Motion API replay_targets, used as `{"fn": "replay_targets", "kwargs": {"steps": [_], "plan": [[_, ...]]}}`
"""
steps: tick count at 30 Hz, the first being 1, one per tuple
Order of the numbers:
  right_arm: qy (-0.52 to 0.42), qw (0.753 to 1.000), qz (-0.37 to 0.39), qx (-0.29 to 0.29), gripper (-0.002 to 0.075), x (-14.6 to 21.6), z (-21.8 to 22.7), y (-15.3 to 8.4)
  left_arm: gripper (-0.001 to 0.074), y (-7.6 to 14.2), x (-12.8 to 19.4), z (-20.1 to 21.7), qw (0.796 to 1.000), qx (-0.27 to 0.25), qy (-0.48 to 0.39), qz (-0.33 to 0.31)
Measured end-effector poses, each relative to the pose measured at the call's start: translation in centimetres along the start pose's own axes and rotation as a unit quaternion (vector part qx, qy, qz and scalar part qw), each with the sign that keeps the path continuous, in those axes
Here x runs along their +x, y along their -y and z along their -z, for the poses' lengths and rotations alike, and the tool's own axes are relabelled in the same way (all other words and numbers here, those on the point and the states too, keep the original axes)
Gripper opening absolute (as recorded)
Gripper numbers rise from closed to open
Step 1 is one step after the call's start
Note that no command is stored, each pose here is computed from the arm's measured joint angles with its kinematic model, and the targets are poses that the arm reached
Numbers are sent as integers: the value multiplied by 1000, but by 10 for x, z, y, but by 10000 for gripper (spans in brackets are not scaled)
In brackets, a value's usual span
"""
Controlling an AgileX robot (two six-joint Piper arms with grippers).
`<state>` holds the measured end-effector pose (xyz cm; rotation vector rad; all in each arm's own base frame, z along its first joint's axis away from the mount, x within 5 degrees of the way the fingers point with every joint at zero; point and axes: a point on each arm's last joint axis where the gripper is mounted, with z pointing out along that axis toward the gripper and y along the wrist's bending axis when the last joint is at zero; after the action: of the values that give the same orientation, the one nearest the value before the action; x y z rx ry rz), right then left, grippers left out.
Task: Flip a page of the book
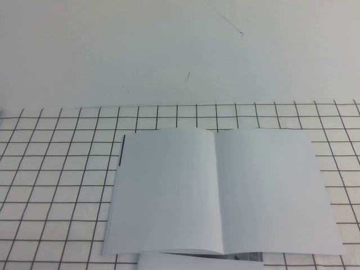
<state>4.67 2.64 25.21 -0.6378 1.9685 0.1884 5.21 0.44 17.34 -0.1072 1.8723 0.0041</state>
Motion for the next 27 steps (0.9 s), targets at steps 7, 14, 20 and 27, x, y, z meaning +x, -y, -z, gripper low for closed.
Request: {"fn": "replay_targets", "kwargs": {"steps": [7, 14, 20, 27], "plan": [[0, 1000, -1, -1, 0, 0, 0, 0, -2, 4, 0, 0, 999, 19, 0, -35], [0, 1000, -1, -1, 0, 0, 0, 0, -2, 4, 0, 0, 1000, 22, -1, -2], [0, 1000, -1, -1, 0, 0, 0, 0, -2, 5, 0, 0, 1000, 25, 0, 10], [0, 1000, -1, -1, 0, 0, 0, 0, -2, 5, 0, 0, 1000, 25, 0, 10]]}}
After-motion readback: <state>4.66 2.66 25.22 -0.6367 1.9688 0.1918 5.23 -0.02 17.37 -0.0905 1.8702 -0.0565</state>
